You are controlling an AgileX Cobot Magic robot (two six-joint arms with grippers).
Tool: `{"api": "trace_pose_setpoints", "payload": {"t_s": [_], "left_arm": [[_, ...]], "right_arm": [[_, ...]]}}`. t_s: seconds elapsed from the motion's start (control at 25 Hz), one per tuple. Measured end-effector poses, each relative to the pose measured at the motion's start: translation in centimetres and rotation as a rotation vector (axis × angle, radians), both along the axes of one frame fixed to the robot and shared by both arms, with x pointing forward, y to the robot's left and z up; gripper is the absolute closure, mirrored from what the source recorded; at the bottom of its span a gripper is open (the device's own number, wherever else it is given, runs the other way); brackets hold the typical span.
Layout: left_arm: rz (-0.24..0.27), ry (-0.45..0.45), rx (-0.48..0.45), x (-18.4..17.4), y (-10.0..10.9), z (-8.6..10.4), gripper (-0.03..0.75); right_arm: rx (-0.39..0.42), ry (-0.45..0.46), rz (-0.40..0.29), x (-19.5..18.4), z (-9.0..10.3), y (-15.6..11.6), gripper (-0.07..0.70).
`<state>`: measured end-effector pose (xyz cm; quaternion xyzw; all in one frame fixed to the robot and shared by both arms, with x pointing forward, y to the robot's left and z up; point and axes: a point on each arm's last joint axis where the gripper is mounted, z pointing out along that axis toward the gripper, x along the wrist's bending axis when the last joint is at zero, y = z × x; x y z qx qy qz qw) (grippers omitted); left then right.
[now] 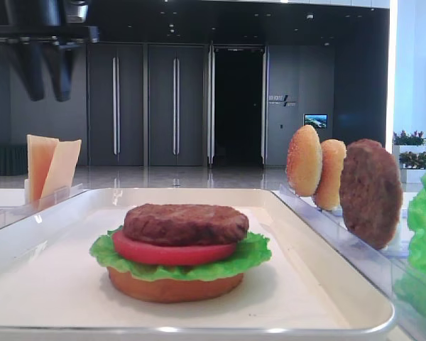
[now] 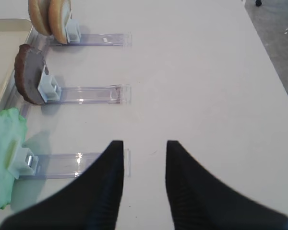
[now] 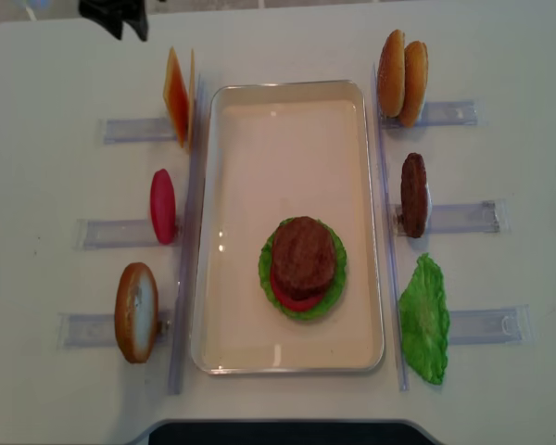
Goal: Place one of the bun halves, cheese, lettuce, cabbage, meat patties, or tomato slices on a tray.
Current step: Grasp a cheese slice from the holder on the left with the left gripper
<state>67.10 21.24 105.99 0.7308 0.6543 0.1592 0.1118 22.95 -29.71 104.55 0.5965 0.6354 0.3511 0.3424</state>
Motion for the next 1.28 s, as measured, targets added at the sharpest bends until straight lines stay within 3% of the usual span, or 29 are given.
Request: {"api": "trace_pose_setpoints", "payload": {"t_s": [0.16,0.32,0.52,0.76,1.04,1.28], "left_arm": [[-0.102,-0.032,-0.010,-1.4,-5.8,0.1,0.401],[-0.127,-0.070,0.037,-2.2,-8.3,0.3,0.383],[-0.093,-0.063,0.052,-2.3,-8.1,0.2,0.323],[-0.059,-0.033,0.056,-2.5,-7.9,0.1,0.305],[-0.013,0.077,0.042,-1.8,-7.2,-2.3,0.304],[-0.004,0.082,0.080,-1.3,-6.5,-3.1,0.304]], "right_arm": [[0.000,0.000,0.000,0.0,0.0,0.0,0.391],[0.000,0.000,0.000,0.0,0.0,0.0,0.391],[0.000,0.000,0.000,0.0,0.0,0.0,0.391],[0.000,0.000,0.000,0.0,0.0,0.0,0.391],[0.000,0.000,0.000,0.0,0.0,0.0,0.391],[0.000,0.000,0.001,0.0,0.0,0.0,0.391]]}}
